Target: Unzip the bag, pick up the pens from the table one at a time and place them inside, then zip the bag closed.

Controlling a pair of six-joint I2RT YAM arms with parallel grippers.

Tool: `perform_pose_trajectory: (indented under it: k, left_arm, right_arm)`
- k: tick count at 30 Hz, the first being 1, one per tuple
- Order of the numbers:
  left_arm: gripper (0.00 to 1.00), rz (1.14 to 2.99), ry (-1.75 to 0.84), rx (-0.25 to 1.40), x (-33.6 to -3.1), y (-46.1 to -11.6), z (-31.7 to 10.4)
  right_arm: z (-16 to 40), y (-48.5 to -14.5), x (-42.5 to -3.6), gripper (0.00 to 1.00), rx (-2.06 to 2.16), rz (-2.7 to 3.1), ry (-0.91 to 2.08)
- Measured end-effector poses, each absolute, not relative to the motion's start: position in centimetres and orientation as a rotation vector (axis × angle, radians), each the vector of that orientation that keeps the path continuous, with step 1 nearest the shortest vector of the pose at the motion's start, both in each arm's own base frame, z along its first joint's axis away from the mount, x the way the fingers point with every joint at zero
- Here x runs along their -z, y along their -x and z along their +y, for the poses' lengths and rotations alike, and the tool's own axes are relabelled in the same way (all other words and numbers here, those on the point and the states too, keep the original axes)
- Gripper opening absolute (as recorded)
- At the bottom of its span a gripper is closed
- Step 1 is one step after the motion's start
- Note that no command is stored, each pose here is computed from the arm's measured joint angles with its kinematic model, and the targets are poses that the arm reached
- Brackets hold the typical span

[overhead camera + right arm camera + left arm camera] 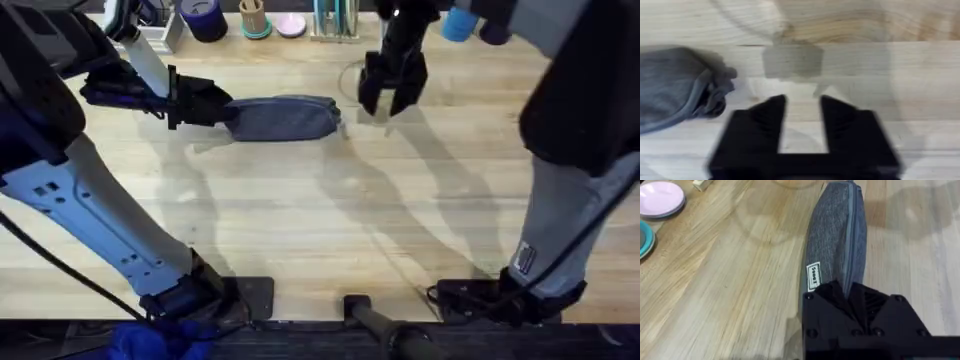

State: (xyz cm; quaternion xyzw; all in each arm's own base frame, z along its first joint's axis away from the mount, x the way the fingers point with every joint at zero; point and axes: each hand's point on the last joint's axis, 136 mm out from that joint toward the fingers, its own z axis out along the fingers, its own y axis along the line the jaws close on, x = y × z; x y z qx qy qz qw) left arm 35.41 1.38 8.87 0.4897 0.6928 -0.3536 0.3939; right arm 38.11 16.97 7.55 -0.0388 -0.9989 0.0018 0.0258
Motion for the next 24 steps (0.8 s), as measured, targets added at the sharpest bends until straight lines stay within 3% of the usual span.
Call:
perform_pose_trajectory:
  k: [4,5,11,12,14,15,24]
  left_arm:
    - [0.051,1.757,-1.243,0.897,-8.9,-35.4,1.4]
    - [0.106,1.758,-1.243,0.897,-8.9,-35.4,1.4]
    - [0.552,1.763,-1.243,0.897,-8.8,-35.4,1.5]
    - [0.646,1.760,-1.246,0.894,-8.8,-35.4,1.5]
    - [0.927,1.763,-1.244,0.896,-8.8,-35.4,1.5]
    - [0.975,1.762,-1.243,0.896,-8.8,-35.4,1.5]
    - [0.995,1.763,-1.243,0.896,-8.8,-35.4,1.5]
  right_arm:
    - [16.7,-38.4,-10.3,0.946,0.013,-3.159,0.113]
    - [16.7,-38.4,-10.9,0.982,0.018,-3.173,0.112]
    - [16.5,-38.5,-12.5,0.995,0.034,-3.213,0.114]
    - [16.5,-38.5,-12.6,0.995,0.035,-3.215,0.114]
    - [16.5,-38.5,-13.0,0.995,0.038,-3.224,0.115]
    - [16.5,-38.4,-13.3,0.995,0.043,-3.231,0.115]
    - [16.3,-38.0,-17.5,0.996,0.119,-3.324,0.119]
